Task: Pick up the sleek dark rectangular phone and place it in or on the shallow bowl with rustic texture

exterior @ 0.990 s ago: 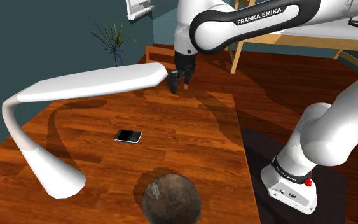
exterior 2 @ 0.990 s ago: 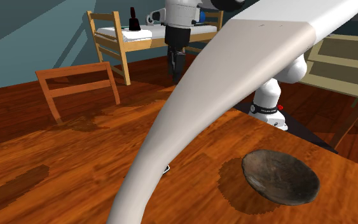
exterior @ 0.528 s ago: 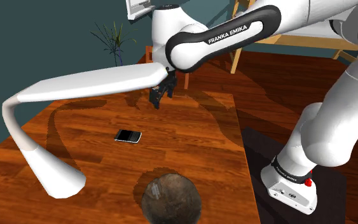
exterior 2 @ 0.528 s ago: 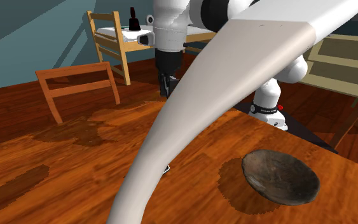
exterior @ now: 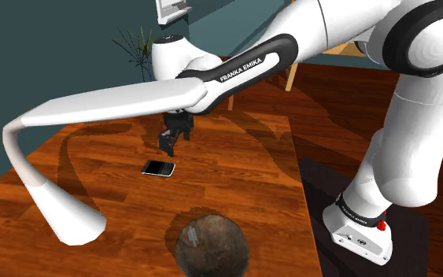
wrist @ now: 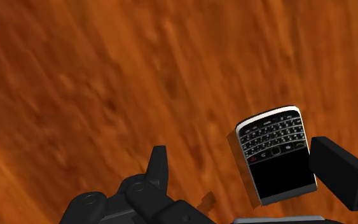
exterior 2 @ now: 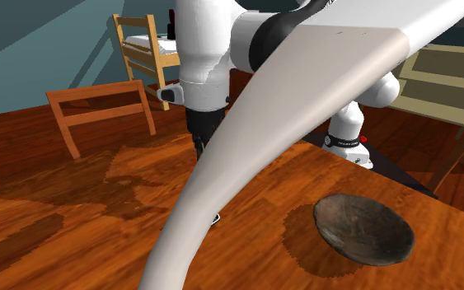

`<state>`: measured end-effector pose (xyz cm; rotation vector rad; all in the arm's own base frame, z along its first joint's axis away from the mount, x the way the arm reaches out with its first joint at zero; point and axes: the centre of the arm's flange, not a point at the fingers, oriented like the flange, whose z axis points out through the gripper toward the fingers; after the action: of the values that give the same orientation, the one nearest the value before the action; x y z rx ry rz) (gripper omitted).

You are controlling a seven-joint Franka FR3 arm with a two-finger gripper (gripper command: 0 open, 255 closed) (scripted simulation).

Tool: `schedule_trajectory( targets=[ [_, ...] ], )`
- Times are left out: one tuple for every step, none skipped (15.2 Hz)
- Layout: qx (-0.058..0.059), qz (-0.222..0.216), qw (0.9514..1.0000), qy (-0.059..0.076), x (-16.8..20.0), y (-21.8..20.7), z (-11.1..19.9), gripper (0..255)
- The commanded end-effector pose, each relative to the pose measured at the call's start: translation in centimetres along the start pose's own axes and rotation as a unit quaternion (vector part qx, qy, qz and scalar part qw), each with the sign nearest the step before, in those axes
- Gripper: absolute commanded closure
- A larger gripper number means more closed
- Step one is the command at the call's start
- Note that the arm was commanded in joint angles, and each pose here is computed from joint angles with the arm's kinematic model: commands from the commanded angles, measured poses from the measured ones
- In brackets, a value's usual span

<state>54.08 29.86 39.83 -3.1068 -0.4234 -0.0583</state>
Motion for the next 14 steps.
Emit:
schedule_trajectory(
  targets=[
    [0.003,-0.012,0.9999,-0.006,0.9,-1.9,1.6,0],
    [0.004,-0.019,0.9998,-0.008,1.4,-2.8,2.4,0],
    [0.005,-0.025,0.9996,-0.011,2.0,-3.8,3.1,0],
    [0.007,-0.031,0.9994,-0.014,2.4,-4.7,3.9,0],
    [0.007,-0.031,0.9994,-0.014,2.4,-4.7,4.4,0],
    [0.007,-0.031,0.9994,-0.014,2.4,-4.7,4.9,0],
    [0.007,-0.031,0.9994,-0.014,2.4,-4.7,5.4,0],
    [0.007,-0.031,0.9994,-0.014,2.4,-4.7,6.0,0],
    [0.007,-0.031,0.9994,-0.014,2.4,-4.7,6.5,0],
    [0.007,-0.031,0.9994,-0.014,2.3,-4.7,7.0,0],
    [0.007,-0.031,0.9994,-0.014,2.3,-4.7,7.6,0],
    [0.007,-0.031,0.9994,-0.014,2.3,-4.7,7.9,0],
    [0.007,-0.031,0.9994,-0.014,2.3,-4.7,7.9,0],
    [0.007,-0.031,0.9994,-0.014,2.3,-4.7,7.9,0]
  ],
)
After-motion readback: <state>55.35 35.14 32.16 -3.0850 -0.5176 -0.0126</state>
